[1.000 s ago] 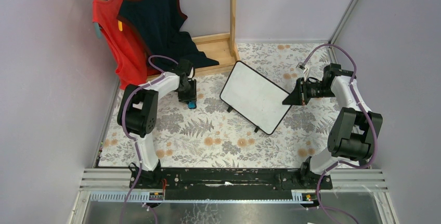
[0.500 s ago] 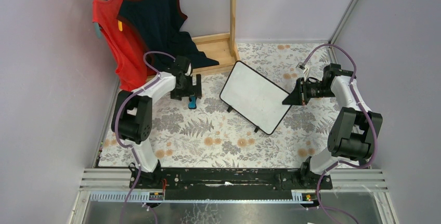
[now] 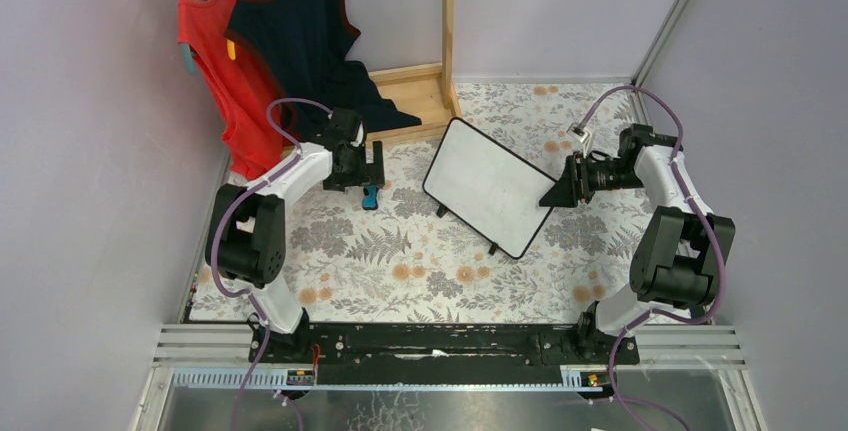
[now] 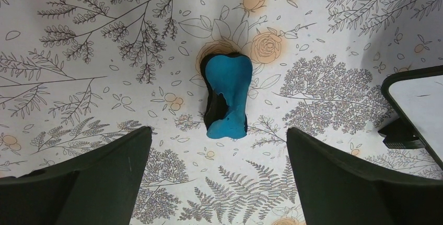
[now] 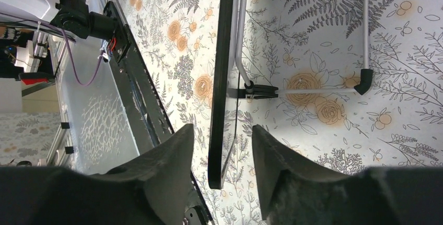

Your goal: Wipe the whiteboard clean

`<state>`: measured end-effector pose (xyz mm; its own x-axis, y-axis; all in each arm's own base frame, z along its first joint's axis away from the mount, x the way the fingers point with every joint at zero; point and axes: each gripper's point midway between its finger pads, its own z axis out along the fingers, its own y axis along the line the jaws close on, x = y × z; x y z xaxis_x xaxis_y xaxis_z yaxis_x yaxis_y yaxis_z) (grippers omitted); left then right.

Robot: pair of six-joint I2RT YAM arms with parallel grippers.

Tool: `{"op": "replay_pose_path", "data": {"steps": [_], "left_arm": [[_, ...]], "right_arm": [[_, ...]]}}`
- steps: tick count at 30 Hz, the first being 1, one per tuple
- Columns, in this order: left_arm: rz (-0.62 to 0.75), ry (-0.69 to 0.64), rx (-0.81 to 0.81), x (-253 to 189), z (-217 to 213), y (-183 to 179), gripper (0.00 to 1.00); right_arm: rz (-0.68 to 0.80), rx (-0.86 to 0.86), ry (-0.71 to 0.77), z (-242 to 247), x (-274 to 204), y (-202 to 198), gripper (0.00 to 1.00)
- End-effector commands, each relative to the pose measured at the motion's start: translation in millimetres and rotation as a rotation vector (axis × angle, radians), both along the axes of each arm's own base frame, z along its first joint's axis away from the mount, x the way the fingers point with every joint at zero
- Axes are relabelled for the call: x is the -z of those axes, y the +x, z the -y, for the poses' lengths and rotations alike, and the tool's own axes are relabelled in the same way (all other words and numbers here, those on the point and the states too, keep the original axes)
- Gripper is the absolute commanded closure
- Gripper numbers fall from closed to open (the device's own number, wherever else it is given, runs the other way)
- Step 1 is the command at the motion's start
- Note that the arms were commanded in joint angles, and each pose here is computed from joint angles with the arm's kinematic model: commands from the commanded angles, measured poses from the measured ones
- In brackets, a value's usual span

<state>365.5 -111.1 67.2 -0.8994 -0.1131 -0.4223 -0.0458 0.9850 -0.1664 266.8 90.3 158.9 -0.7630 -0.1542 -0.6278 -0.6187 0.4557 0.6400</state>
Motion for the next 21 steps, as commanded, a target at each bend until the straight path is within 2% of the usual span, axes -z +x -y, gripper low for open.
{"op": "replay_pose_path", "data": {"steps": [1, 3, 6, 12, 21], "left_arm": [[0.057, -0.013, -0.023, -9, -1, 10, 0.00], [0.057, -0.011, -0.025, -8, -1, 9, 0.00], [0.067, 0.001, -0.037, -10, -4, 9, 0.00], [0.177, 0.031, -0.104, -31, -18, 15, 0.00], [0.279, 0.047, -0.163, -55, -32, 17, 0.00]], "right_arm": [[0.017, -0.013, 0.025, -6, -12, -4, 0.44], [0.020, -0.013, 0.024, -6, -13, -4, 0.39], [0.027, -0.012, 0.020, -5, -14, -4, 0.36], [0.055, 0.025, -0.023, 0, -15, 3, 0.27], [0.197, 0.162, -0.142, 14, -40, 24, 0.22]]}}
